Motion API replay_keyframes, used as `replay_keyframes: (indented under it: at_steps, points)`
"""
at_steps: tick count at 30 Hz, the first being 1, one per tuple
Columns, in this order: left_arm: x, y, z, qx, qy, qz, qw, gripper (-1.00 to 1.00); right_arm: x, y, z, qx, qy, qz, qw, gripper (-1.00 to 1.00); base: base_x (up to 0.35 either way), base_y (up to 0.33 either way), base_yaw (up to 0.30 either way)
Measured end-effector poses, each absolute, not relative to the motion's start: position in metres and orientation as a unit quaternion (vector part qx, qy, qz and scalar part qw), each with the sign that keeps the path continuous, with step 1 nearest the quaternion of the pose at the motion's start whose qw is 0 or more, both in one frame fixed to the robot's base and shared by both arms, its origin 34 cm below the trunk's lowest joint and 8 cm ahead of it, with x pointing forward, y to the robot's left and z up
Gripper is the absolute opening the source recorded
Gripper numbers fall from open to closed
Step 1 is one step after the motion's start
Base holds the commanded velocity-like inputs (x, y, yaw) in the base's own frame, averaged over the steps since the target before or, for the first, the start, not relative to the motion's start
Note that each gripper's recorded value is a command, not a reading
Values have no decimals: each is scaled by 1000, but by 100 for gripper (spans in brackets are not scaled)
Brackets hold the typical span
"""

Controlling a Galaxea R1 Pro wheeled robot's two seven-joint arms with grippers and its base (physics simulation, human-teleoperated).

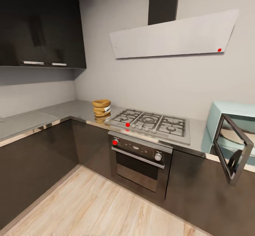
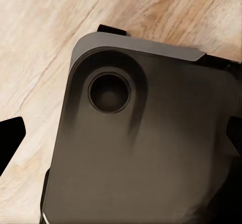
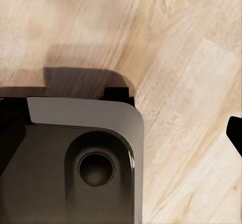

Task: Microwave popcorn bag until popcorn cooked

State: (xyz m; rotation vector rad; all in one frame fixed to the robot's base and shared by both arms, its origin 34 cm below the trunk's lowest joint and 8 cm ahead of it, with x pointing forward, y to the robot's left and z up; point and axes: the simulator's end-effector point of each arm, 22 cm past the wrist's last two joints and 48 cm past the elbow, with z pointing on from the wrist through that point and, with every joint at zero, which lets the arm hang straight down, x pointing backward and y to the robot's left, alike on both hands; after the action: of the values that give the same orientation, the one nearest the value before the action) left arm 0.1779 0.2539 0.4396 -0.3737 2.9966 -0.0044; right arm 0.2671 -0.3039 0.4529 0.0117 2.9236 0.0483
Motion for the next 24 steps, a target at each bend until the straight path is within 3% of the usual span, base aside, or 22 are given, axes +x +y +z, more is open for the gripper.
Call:
replay_keyframes:
  at_steps: [12,18,24]
  points:
    - [180,254,440,-124,990,-2,64,100,269,-303,454,4,994,17,111,100,0,0,259]
    - [181,253,440,-123,990,-3,64,100,270,-304,454,1,994,17,113,100,16,6,34]
    - [181,252,440,-120,991,-7,64,100,270,-306,454,-3,994,15,112,100,211,177,1]
